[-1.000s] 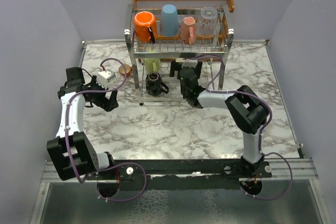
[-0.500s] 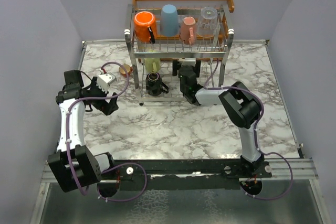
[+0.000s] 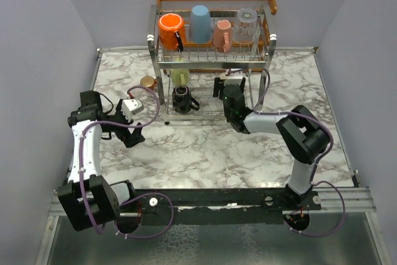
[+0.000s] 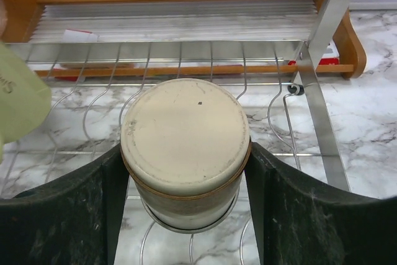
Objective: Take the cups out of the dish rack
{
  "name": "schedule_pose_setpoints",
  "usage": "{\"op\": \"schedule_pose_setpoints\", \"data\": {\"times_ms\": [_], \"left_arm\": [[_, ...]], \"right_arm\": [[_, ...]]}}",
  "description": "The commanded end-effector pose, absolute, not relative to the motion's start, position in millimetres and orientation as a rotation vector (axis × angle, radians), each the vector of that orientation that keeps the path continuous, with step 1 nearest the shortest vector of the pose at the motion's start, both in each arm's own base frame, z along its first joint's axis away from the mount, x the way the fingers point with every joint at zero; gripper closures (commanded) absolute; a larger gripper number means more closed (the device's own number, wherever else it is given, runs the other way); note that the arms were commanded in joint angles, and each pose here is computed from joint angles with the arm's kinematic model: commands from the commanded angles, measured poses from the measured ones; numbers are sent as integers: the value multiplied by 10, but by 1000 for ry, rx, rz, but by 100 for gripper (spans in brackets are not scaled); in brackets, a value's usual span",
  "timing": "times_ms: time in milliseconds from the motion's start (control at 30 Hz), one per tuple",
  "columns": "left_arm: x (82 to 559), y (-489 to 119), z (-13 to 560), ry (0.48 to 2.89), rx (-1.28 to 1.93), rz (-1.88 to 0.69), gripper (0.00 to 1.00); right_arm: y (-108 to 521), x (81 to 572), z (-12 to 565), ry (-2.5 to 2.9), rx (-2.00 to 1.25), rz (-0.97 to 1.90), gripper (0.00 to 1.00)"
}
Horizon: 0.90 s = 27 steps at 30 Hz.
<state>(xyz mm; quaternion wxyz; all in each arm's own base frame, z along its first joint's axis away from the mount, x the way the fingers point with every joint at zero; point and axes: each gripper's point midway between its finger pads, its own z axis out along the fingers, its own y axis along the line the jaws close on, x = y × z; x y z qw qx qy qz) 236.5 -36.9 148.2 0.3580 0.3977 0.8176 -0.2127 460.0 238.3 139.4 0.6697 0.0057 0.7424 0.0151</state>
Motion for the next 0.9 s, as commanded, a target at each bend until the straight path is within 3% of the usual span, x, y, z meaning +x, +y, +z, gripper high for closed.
{"op": "schedule_pose_setpoints", "data": {"times_ms": [0,367,867], "left_arm": [[2091,-683,1687,1922,1184,-682,3],[2026,-1022,1677,1809,1299,-655,1],[2225,-1588,2042,1535,1292,-735,1]], "right_arm": [[2506,4344,1746,1631,30,171,49],[2821,3398,2004,1707,16,503,53],[3586,2182,2302,1810,-90,1433,55]]}}
